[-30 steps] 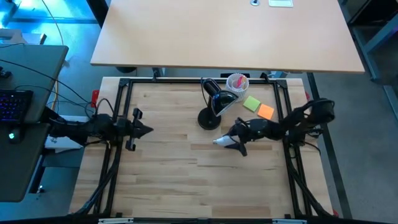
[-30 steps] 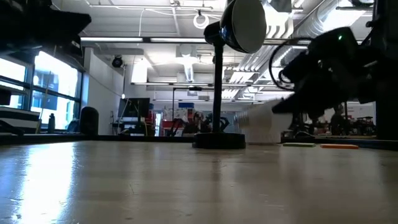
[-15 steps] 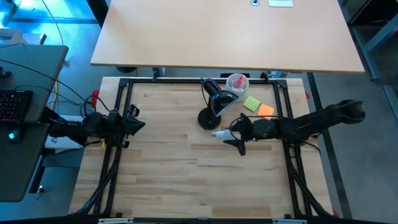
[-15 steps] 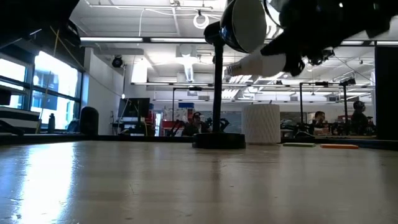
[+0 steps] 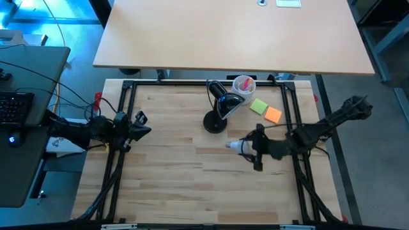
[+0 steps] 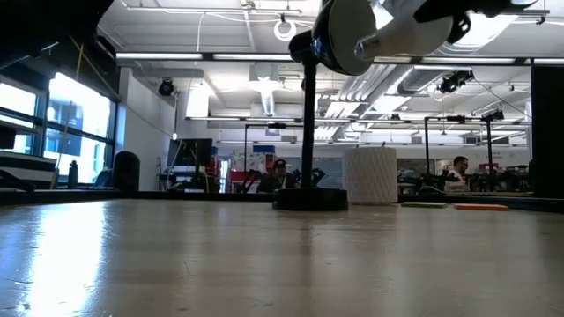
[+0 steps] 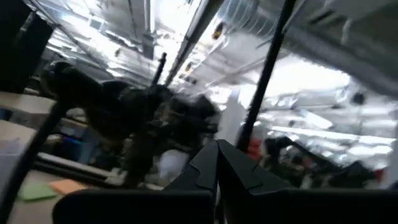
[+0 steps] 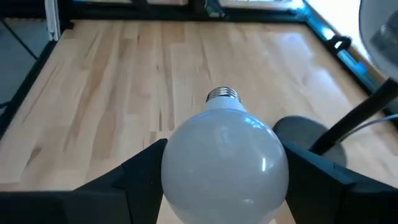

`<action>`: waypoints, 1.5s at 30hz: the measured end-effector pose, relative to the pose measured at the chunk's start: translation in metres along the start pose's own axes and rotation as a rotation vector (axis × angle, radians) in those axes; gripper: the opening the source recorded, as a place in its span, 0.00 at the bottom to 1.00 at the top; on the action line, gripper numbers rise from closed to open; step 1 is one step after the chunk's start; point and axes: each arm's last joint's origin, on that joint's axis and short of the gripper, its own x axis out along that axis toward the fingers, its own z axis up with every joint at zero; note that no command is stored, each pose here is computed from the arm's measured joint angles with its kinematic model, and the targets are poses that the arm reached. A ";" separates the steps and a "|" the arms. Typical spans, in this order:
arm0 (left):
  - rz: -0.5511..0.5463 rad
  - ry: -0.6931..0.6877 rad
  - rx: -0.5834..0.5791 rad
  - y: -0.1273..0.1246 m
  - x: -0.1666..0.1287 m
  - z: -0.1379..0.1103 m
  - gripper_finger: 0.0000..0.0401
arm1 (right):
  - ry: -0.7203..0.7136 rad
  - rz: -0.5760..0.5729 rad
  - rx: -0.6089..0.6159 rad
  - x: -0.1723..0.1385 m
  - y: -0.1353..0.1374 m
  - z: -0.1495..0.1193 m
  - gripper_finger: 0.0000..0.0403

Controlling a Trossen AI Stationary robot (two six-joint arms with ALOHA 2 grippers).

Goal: Screw lightbulb
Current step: Insert the lightbulb into the desk lamp

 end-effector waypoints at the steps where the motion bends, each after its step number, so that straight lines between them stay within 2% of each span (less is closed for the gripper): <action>1: 0.053 -0.008 0.014 0.001 0.002 -0.001 0.00 | -0.010 -0.012 -0.010 -0.002 0.005 -0.001 0.65; 4: 0.241 0.010 0.069 0.007 0.007 -0.008 0.00 | -0.051 -0.057 -0.021 -0.011 0.015 -0.003 0.65; 8: 0.435 0.079 0.081 0.013 0.015 -0.022 0.00 | -0.106 -0.109 -0.016 -0.020 0.021 0.000 0.65; 12: 0.520 0.187 0.125 0.014 0.032 -0.031 0.00 | -0.137 -0.101 -0.015 -0.028 0.024 0.011 0.65; 16: 0.569 0.306 0.251 0.018 0.055 -0.039 0.00 | -0.135 -0.116 -0.044 -0.032 0.020 0.023 0.65; 20: 0.679 0.323 0.317 0.033 0.083 -0.041 0.02 | -0.083 -0.152 -0.047 -0.033 0.011 0.028 0.65; 23: 0.655 0.372 0.371 0.056 0.100 -0.045 0.09 | -0.044 -0.163 -0.029 -0.030 0.006 0.025 0.65; 28: 0.623 0.354 0.437 0.108 0.114 -0.051 0.25 | -0.007 -0.204 0.020 -0.019 -0.004 0.017 0.65; 31: 0.599 0.396 0.602 0.136 0.125 -0.057 0.35 | 0.002 -0.229 0.038 -0.015 -0.012 0.019 0.65; 34: 0.524 0.450 0.745 0.158 0.148 -0.065 0.44 | -0.006 -0.242 0.096 -0.016 -0.023 0.022 0.65; 36: 0.498 0.455 0.750 0.171 0.166 -0.070 0.49 | -0.023 -0.249 0.167 -0.019 -0.030 0.025 0.65; 40: 0.480 0.399 0.666 0.182 0.196 -0.078 0.56 | -0.060 -0.284 0.269 -0.023 -0.035 0.026 0.65; 42: 0.467 0.382 0.644 0.181 0.206 -0.081 0.58 | -0.063 -0.299 0.258 -0.022 -0.032 0.025 0.65; 45: 0.433 0.358 0.637 0.173 0.217 -0.082 0.58 | -0.041 -0.309 0.176 -0.020 -0.024 0.021 0.65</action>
